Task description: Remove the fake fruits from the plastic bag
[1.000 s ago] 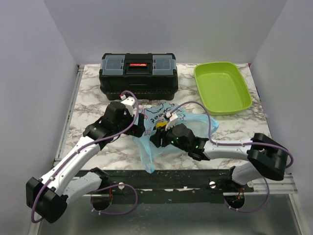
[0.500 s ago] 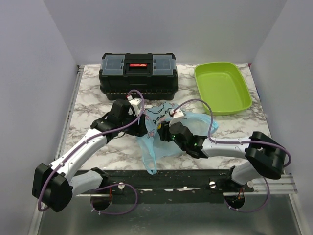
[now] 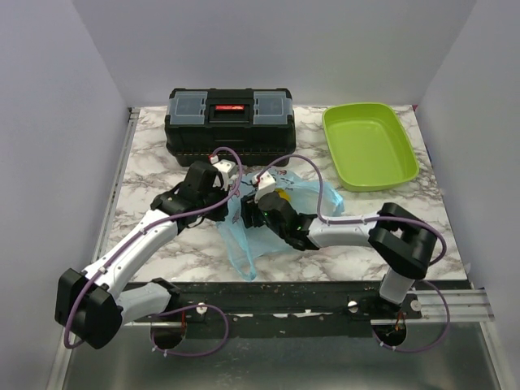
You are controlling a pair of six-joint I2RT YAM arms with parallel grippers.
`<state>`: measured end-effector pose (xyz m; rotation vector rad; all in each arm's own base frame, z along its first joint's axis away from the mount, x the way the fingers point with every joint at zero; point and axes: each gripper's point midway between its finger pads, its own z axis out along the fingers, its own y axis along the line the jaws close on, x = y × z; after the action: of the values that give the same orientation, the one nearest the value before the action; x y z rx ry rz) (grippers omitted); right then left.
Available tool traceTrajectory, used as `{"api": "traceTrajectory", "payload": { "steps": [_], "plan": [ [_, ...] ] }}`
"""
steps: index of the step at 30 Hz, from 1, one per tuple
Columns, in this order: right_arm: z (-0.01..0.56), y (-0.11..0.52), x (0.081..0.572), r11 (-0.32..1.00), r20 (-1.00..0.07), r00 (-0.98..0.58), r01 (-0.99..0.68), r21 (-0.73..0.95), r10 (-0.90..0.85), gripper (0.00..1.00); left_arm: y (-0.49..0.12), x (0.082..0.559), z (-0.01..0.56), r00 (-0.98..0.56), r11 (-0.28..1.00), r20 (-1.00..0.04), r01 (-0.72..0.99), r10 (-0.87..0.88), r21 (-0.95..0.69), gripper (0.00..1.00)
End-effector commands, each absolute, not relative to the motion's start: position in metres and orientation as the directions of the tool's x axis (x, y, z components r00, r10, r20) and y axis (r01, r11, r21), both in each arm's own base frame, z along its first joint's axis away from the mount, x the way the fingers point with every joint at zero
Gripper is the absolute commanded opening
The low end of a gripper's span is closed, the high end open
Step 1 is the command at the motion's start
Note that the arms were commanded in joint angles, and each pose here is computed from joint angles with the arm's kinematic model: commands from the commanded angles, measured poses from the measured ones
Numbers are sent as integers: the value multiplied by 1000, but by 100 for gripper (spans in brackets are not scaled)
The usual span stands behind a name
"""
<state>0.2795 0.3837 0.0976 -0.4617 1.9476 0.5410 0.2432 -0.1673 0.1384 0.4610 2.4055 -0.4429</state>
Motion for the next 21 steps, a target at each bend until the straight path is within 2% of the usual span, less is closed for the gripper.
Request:
{"api": "traceTrajectory", "payload": {
  "steps": [1,2,12,21],
  "plan": [
    [90,399,291,809,-915,-382,-575,123,-132,62,-158,247,134,-717,892,-653,430,244,-139,4],
    [87,399,294,814,-913,-385,-568,121,-133,62,-158,248,135,-708,889,-661,438,249,-133,0],
    [97,389,292,820,-914,-398,-546,172,-73,63,-161,247,144,-649,860,-712,494,269,-126,0],
    [103,361,309,875,-926,-366,-474,99,-93,61,-168,250,143,-661,850,-697,508,280,-141,0]
  ]
}}
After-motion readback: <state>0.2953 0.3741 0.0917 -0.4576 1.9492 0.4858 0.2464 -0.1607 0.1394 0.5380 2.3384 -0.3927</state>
